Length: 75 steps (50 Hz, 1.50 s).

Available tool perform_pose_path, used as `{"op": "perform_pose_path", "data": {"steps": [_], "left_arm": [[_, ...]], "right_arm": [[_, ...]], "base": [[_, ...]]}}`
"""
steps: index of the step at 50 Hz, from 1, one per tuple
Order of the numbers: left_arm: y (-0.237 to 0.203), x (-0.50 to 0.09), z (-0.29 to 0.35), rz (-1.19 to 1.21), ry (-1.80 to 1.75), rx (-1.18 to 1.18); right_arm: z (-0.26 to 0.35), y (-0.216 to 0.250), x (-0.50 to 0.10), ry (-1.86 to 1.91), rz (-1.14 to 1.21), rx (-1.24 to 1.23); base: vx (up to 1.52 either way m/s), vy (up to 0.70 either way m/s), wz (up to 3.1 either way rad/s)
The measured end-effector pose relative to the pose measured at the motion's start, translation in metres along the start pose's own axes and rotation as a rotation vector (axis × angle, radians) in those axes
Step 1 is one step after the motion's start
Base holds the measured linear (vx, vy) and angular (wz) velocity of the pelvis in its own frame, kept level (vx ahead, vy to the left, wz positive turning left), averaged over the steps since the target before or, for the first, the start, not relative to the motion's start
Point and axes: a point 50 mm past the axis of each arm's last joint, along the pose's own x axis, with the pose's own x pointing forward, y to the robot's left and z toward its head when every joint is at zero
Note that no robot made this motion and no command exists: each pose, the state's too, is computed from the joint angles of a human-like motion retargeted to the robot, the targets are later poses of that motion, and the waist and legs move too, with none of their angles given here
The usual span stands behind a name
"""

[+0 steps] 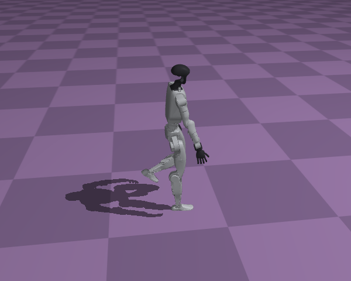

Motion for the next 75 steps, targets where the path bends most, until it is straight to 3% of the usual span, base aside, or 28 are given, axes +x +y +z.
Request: {"op": "perform_pose_path", "data": {"steps": [5, 9, 15, 19, 22, 25, 30, 34, 38, 42, 46, 50, 53, 54, 57, 60, 63, 67, 70, 75], "left_arm": [[-0.036, -0.043, -0.183, -0.154, 0.562, 0.112], [-0.052, -0.092, -0.256, -0.233, 0.683, 0.001], [-0.065, -0.126, -0.29, -0.233, 0.745, -0.313], [-0.063, -0.091, -0.255, -0.119, 0.64, -0.528], [-0.054, -0.051, -0.2, -0.061, 0.478, -0.633], [-0.04, -0.016, -0.124, -0.079, 0.275, -0.635], [0.013, -0.003, 0.044, -0.072, -0.151, -0.29], [0.061, -0.067, 0.202, 0.106, -0.654, -0.089], [0.071, -0.178, 0.309, 0.137, -1.144, -0.003], [0.058, -0.271, 0.354, -0.02, -1.52, -0.006], [0.053, -0.312, 0.359, -0.219, -1.712, -0.105], [0.061, -0.302, 0.343, -0.409, -1.806, -0.33], [0.042, -0.281, 0.331, -1.329, -1.843, -1.437], [0.036, -0.269, 0.325, -1.385, -1.82, -1.676], [0.041, -0.208, 0.293, -1.029, -1.687, -2.049], [0.059, -0.123, 0.228, -0.382, -1.417, -2.252], [0.082, -0.067, 0.122, 0.414, -1.156, -2.315], [0.098, -0.067, -0.028, 1.216, -0.918, -2.344], [0.103, -0.093, -0.108, 1.518, -0.86, -2.377], [0.109, -0.139, -0.19, 1.706, -0.849, -2.228]], "right_arm": [[0.189, -0.013, -0.056, -0.577, 0.05, 0.092], [0.278, -0.029, -0.127, -0.922, 0.099, 0.152], [0.32, -0.048, -0.174, -1.056, 0.148, 0.287], [0.31, -0.041, -0.16, -0.996, 0.169, 0.343], [0.279, -0.028, -0.127, -0.926, 0.129, 0.272], [0.216, -0.008, -0.077, -0.762, 0.1, 0.041], [0.019, 0.016, -0.006, -0.198, 0.209, -0.52], [-0.147, 0.027, -0.022, 0.294, 0.454, -0.68], [-0.271, 0.035, -0.085, 0.645, 0.656, -0.586], [-0.339, 0.046, -0.151, 0.854, 0.808, -0.438], [-0.363, 0.054, -0.19, 0.964, 0.992, -0.373], [-0.359, 0.054, -0.187, 0.956, 1.059, -0.409], [-0.331, 0.059, -0.146, 0.835, 0.835, -0.494], [-0.318, 0.062, -0.131, 0.772, 0.764, -0.526], [-0.274, 0.068, -0.092, 0.599, 0.604, -0.629], [-0.215, 0.067, -0.054, 0.401, 0.445, -0.717], [-0.131, 0.041, -0.018, 0.118, 0.212, -0.73], [0.012, -0.036, -0.003, -0.274, -0.214, -0.538], [0.107, -0.111, -0.034, -0.504, -0.456, -0.175], [0.196, -0.207, -0.117, -0.812, -0.655, 0.323]], "base": [[0.65, -0.1, -0.9], [0.64, -0.02, -0.64], [0.65, 0.06, -0.21], [0.74, 0.15, -0.66], [0.82, 0.25, -0.45], [0.8, 0.28, 1.28], [0.76, 0.22, 2.32], [0.68, 0.02, 2.46], [0.66, -0.04, 1.98], [0.61, -0.14, 1.67], [0.59, -0.22, 1.19], [0.6, -0.26, 0.8], [0.71, -0.32, 1.49], [0.76, -0.38, 1.55], [0.68, -0.69, 0.45], [0.57, -0.48, 0.1], [0.39, -0.04, 1.54], [0.4, -0.18, 1.0], [0.42, -0.17, 0.17], [0.42, -0.13, 0.09]]}}
